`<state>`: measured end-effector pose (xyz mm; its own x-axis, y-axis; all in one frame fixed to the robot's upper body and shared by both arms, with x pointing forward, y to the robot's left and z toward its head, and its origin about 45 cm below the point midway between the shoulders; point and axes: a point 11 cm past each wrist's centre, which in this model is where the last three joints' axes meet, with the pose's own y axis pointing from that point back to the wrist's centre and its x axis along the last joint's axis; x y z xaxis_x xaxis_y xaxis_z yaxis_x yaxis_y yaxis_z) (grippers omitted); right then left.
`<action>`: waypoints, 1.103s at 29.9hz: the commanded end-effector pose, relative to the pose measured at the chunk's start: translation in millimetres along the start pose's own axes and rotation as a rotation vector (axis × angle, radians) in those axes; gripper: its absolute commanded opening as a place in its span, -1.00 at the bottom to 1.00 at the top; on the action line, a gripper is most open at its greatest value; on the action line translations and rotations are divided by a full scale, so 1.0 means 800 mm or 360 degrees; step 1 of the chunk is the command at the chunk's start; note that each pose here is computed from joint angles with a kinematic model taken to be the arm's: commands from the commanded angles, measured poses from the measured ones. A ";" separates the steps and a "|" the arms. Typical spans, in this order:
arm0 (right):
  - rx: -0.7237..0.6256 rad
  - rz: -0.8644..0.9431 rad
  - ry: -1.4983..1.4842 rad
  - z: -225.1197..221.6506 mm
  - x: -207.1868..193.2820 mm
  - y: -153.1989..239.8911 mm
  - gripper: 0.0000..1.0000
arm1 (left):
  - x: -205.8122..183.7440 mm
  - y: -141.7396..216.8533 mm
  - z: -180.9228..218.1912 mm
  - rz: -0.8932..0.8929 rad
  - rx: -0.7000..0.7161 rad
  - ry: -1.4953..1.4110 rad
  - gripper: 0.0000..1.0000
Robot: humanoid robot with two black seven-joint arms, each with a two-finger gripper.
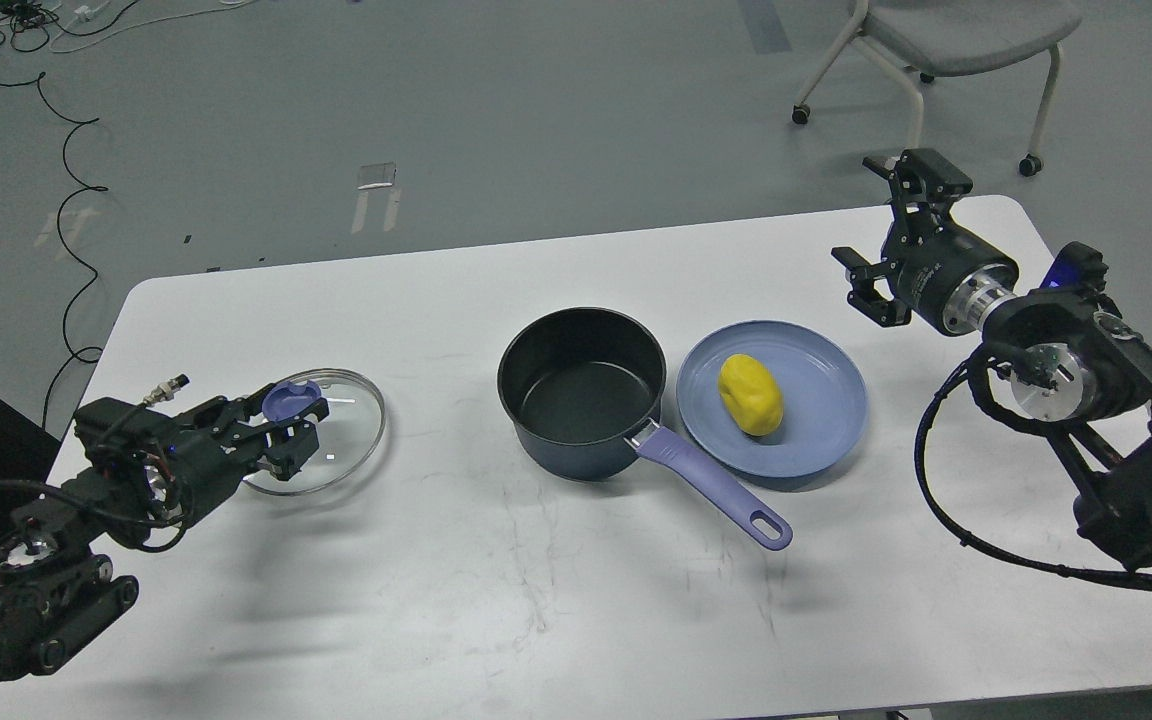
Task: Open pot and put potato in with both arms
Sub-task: 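Lift the glass lid off the saucepan and set it down beside it, then release the lid and raise the left gripper away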
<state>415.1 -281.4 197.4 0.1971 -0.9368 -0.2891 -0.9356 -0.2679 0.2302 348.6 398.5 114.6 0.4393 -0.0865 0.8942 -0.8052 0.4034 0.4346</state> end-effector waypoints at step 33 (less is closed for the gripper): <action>-0.0224 -0.0303 0.1729 0.026 -0.042 -0.008 1.00 | 0.289 -0.012 0.000 0.0559 -0.0386 0.1650 0.96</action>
<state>411.3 -250.5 191.1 0.5174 -0.6686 0.5341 -0.8546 -0.3723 0.3619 452.4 375.6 299.6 0.4018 0.7616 0.5084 -0.9041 0.4181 0.0882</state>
